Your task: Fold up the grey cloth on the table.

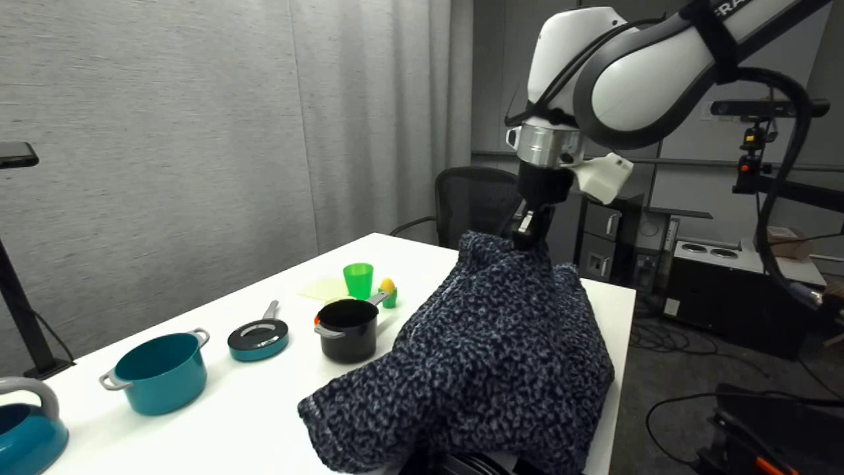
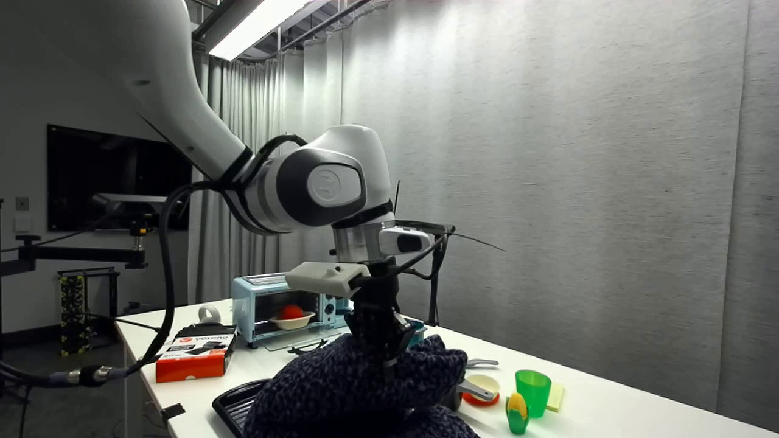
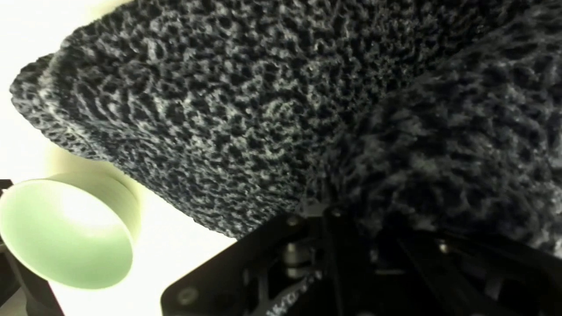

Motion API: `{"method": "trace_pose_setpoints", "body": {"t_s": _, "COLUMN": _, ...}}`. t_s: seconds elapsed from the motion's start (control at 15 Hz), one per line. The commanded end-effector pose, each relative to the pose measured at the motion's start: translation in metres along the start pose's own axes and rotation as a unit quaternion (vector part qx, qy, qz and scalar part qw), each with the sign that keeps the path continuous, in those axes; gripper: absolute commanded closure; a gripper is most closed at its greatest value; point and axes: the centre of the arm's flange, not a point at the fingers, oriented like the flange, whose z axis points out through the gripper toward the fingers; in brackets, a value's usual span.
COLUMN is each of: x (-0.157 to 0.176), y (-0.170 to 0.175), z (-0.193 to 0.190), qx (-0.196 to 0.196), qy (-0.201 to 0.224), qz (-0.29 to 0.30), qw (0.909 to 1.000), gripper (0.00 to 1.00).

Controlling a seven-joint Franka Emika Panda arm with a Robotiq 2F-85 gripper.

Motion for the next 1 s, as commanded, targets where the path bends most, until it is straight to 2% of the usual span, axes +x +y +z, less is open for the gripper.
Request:
{"method": "trace_pose_setpoints", "body": {"t_s": 0.0, "x": -0.055, "y": 0.034, "z": -0.022, "qx": 0.018, "qy": 0.017, "qz": 0.031, "qw": 0.9992, "gripper": 0.98}}
{"method": "trace_pose_setpoints", "body": {"t_s": 0.13, "x": -0.068, "y": 0.042, "z": -0.017, "qx": 0.029, "qy": 0.010, "qz": 0.059, "qw": 0.9978, "gripper": 0.98}}
{"method": "trace_pose_setpoints", "body": {"t_s": 0.2, "x": -0.068, "y": 0.042, "z": -0.014, "qx": 0.029, "qy": 0.003, "qz": 0.070, "qw": 0.9971, "gripper": 0.67}}
{"method": "trace_pose_setpoints", "body": {"t_s": 0.27, "x": -0.063, "y": 0.036, "z": -0.010, "qx": 0.028, "qy": -0.012, "qz": 0.063, "qw": 0.9975, "gripper": 0.66}}
{"method": "trace_pose_setpoints", "body": {"t_s": 0.4, "x": -0.052, "y": 0.018, "z": -0.005, "qx": 0.028, "qy": -0.036, "qz": 0.041, "qw": 0.9981, "gripper": 0.53}}
{"method": "trace_pose_setpoints", "body": {"t_s": 0.6, "x": -0.036, "y": -0.019, "z": -0.009, "qx": 0.040, "qy": -0.075, "qz": -0.025, "qw": 0.9960, "gripper": 0.30}}
{"method": "trace_pose_setpoints", "body": {"t_s": 0.8, "x": -0.009, "y": -0.073, "z": -0.018, "qx": 0.051, "qy": -0.095, "qz": -0.107, "qw": 0.9885, "gripper": 0.06}}
{"method": "trace_pose_setpoints", "body": {"t_s": 0.93, "x": 0.013, "y": -0.112, "z": -0.023, "qx": 0.057, "qy": -0.088, "qz": -0.163, "qw": 0.9810, "gripper": 0.00}}
